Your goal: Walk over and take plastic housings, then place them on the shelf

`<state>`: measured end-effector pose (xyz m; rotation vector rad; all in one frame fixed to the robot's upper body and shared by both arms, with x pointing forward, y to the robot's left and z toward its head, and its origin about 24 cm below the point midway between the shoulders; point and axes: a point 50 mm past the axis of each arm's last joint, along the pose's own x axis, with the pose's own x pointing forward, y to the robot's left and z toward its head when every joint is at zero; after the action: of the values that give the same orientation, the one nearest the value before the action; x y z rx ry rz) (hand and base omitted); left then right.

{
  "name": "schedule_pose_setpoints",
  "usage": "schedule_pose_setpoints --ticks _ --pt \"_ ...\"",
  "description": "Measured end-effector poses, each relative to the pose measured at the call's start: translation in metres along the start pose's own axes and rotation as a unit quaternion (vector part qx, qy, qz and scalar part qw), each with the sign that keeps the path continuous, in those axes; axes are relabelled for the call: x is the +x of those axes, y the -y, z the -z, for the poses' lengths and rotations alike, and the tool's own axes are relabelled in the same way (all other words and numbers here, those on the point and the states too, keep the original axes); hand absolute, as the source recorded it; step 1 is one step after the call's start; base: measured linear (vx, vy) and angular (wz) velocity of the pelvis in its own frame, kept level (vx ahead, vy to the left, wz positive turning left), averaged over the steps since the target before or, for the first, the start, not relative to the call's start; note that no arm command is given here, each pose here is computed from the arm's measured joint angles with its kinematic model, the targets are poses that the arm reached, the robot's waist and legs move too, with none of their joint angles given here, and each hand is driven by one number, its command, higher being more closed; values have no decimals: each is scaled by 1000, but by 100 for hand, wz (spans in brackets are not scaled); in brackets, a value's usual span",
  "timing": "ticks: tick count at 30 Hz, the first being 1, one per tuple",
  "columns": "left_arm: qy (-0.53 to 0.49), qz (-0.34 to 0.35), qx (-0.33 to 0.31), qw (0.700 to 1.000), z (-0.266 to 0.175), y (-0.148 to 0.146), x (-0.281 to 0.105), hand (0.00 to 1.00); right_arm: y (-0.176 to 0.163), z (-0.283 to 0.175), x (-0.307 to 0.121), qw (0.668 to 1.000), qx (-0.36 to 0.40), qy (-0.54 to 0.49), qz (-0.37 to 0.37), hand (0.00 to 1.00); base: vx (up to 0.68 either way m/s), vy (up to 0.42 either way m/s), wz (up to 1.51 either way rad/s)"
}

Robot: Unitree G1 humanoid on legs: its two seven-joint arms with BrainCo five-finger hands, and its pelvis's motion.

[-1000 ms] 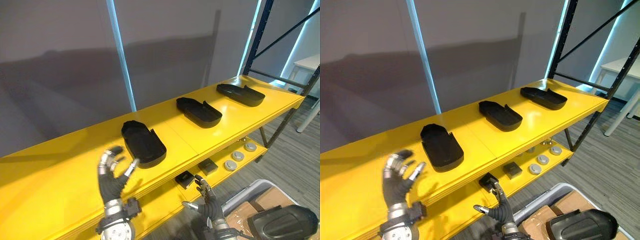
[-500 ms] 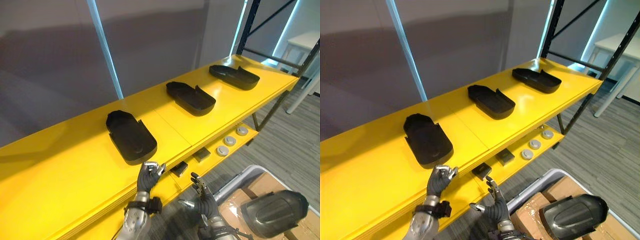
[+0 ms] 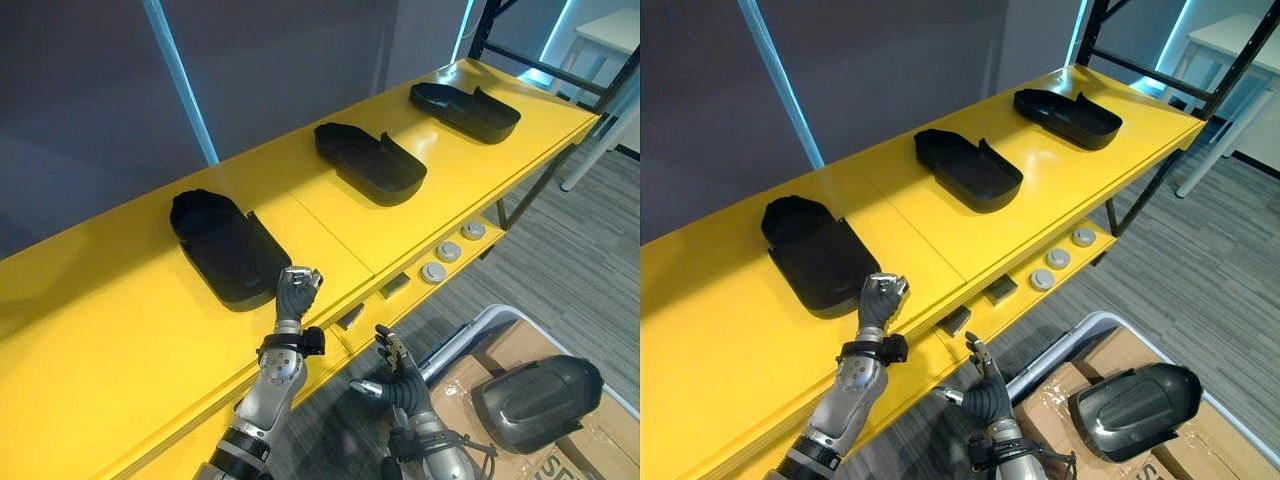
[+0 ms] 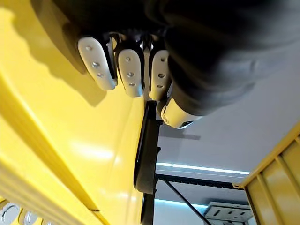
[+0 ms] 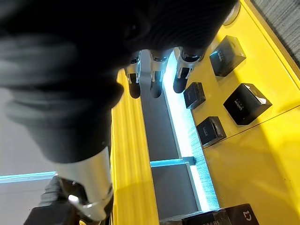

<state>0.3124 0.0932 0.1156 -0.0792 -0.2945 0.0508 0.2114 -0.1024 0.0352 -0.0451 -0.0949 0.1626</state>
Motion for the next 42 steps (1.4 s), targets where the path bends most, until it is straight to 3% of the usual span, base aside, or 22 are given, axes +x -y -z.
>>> schedule_pose_setpoints --ticks 5,6,9,17,23,27,29,37,42 --pt "0 -23 2 1000 -2 -6 6 100 0 2 -2 1000 1 -5 1 0 -34 18 -1" --pt "0 -24 2 1000 -2 -6 6 0 0 2 -3 1000 1 -6 1 0 -32 26 3" --pt "10 -16 -16 1000 -8 -2 1 0 0 3 -4 1000 3 -9 3 0 -11 18 3" --pt "83 90 -107 987 -42 22 -67 0 6 4 -5 1000 3 -11 19 0 -1 13 -6" --pt "58 78 -86 992 -27 14 -89 0 24 9 -13 998 -9 -21 52 0 -26 26 -42" --pt "58 83 -93 990 -27 19 -91 0 59 1 -45 988 -21 -24 153 0 -46 68 -52" --pt "58 83 -90 991 -26 19 -91 0 65 -5 -48 986 -27 -12 166 0 -33 112 -149" --pt "-3 9 -52 999 8 -9 -80 0 70 10 -39 977 -19 -34 210 0 -170 -14 -155" --pt "-79 -11 -36 996 38 -11 -89 0 71 19 -42 976 -26 -57 210 0 -94 -279 -50"
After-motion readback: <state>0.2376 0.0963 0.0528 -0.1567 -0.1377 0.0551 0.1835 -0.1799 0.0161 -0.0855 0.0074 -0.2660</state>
